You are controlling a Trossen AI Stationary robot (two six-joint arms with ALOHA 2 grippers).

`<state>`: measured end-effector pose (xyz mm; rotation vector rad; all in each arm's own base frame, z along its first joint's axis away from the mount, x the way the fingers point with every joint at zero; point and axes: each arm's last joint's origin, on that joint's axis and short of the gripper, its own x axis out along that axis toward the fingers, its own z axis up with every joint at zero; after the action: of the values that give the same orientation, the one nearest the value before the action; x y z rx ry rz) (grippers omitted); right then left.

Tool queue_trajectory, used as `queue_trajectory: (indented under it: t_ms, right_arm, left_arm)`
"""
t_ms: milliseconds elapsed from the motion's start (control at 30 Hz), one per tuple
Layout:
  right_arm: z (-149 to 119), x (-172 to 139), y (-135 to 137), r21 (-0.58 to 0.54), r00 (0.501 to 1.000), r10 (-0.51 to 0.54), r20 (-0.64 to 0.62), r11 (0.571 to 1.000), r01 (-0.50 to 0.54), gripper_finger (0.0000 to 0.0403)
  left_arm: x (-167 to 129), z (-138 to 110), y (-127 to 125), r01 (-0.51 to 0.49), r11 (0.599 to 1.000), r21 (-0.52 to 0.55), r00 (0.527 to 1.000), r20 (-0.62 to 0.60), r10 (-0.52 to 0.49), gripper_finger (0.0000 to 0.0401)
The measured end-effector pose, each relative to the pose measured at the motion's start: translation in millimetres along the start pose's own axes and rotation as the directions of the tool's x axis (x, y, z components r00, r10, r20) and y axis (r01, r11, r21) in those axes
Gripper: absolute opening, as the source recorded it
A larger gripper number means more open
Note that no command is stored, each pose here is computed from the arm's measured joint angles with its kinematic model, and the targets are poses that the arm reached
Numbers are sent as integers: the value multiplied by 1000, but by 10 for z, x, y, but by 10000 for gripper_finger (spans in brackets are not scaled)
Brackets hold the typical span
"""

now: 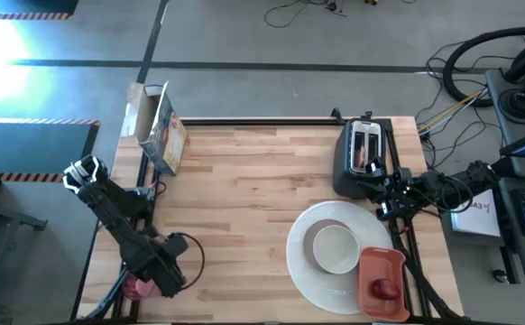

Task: Arrange a breakfast setting
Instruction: Move the blue glass with an orange spoon to the top of the table

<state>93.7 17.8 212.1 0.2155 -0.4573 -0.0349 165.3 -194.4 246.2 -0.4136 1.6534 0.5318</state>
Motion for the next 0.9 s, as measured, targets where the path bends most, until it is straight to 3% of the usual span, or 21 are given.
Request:
queue_trajectory:
  t_ms: [367,667,900]
  right_arm:
    - [0,0,0,0,1000,0,0,1000,0,95]
    - [0,0,0,0,1000,0,0,1000,0,95]
    - [0,0,0,0,1000,0,0,1000,0,95]
  left_arm:
    - [-83,395,21,51,985,164,997,51,-60,1]
    - [-129,1111,276,36,948,316,987,135,-83,1]
    - [-162,1716,626,63,924,377,965,213,-153,0]
